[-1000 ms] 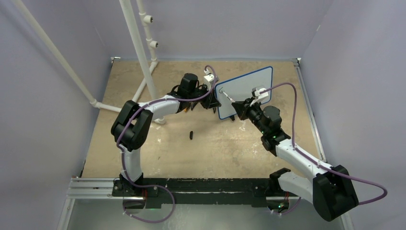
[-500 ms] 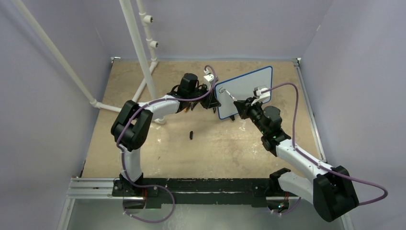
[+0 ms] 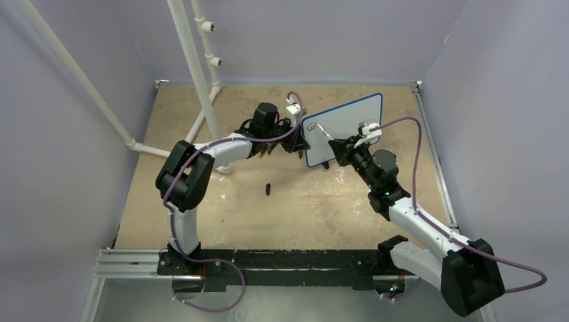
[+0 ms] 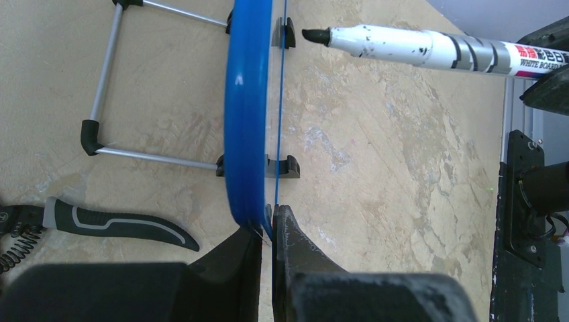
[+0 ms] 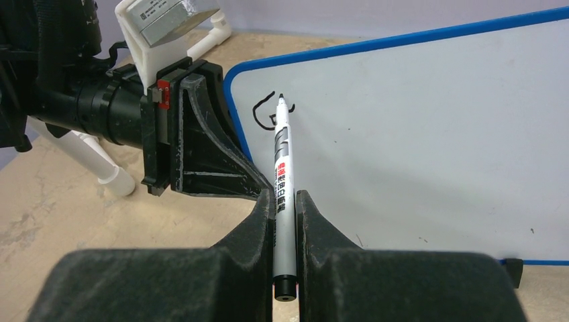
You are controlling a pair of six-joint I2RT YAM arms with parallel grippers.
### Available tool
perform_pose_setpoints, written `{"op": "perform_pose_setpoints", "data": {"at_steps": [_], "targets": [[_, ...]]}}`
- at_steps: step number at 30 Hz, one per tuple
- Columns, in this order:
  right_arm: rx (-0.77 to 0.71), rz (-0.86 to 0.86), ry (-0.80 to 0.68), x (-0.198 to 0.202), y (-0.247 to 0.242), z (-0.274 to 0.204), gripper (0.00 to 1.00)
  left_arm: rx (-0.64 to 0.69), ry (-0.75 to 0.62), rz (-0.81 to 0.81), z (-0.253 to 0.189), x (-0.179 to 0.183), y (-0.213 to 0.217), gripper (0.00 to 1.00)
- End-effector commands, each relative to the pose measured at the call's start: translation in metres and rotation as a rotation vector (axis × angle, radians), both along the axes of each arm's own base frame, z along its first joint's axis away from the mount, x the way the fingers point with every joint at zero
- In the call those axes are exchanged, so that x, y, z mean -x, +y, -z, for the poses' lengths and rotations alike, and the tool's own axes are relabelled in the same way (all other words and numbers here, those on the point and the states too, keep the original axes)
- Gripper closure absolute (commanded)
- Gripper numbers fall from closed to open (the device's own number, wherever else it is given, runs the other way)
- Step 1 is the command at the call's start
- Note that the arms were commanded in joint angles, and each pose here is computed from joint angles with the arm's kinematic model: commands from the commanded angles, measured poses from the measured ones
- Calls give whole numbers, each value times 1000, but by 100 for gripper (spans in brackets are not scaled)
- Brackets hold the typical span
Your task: Write a sentence on the whiteboard
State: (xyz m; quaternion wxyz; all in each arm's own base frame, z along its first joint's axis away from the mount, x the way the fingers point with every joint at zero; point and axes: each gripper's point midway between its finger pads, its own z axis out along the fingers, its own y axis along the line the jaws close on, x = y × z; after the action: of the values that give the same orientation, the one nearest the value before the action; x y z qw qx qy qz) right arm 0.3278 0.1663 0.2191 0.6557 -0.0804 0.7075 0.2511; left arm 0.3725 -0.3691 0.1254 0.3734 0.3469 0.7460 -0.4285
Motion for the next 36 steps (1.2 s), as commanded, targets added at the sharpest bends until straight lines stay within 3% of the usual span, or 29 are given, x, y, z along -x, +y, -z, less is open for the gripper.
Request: {"op": "perform_pose_setpoints", "data": {"at_steps": [1,36], "targets": [[-3,-19,-44,-3,4,-14,100,18,-33,20,-19,0,-2,100],[8,10,115,7,-3,33,100,27,-40,21,-25,0,-3,100]]}}
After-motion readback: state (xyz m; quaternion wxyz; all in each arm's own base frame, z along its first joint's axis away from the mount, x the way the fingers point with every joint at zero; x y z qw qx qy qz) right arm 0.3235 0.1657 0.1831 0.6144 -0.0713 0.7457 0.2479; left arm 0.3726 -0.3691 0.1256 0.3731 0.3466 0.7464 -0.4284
